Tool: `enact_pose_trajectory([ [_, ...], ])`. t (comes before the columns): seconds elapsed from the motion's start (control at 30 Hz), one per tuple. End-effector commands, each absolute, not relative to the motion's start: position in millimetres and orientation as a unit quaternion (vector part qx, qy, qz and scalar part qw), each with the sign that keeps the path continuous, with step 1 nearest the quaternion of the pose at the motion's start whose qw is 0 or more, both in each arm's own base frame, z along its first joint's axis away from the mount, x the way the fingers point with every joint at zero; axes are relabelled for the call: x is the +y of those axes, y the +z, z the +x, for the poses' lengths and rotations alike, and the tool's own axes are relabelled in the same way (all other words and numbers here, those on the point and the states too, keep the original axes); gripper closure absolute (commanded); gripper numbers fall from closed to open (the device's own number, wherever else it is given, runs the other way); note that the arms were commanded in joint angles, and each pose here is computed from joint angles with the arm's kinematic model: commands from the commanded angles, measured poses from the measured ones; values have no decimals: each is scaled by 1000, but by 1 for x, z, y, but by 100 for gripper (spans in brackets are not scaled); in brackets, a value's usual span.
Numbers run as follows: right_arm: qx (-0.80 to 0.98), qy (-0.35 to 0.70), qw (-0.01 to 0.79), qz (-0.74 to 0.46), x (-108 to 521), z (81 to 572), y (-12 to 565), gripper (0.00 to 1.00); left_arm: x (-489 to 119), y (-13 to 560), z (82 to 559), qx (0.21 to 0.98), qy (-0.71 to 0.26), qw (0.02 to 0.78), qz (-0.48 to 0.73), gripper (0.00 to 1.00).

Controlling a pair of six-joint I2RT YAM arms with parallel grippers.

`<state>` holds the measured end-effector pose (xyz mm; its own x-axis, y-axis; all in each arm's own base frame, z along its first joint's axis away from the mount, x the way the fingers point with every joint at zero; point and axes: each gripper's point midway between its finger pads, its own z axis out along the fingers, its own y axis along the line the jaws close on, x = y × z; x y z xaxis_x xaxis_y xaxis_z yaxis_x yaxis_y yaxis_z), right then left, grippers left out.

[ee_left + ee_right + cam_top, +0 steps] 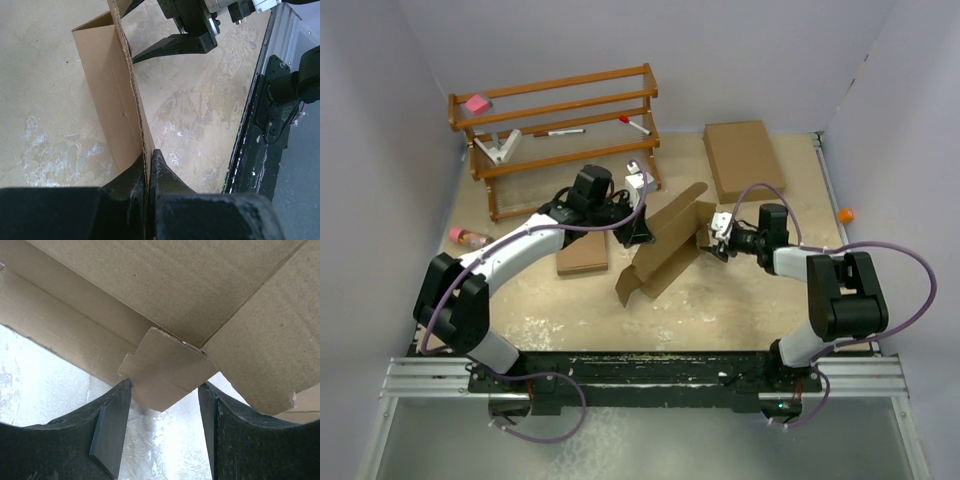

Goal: Fold the paper box

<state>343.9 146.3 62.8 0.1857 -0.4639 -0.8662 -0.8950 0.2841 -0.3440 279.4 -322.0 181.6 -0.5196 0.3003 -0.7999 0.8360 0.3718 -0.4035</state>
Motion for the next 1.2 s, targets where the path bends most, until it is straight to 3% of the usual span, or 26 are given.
enact_pose_trajectory([
  [0.0,602,189,539,-558,154,360,72,41,-326,180,278,754,-437,315,376,96],
  [0.3,612,196,510,-571,161,367,67,64,-325,178,280,754,-445,310,371,96],
  [0.7,629,193,493,-569,174,384,75,66,-317,180,289,754,-462,309,350,96],
  [1.0,633,191,476,-580,181,390,73,84,-308,179,296,760,-466,309,331,96],
  [1.17,626,190,479,-585,185,395,79,87,-303,182,303,761,-470,313,318,96],
])
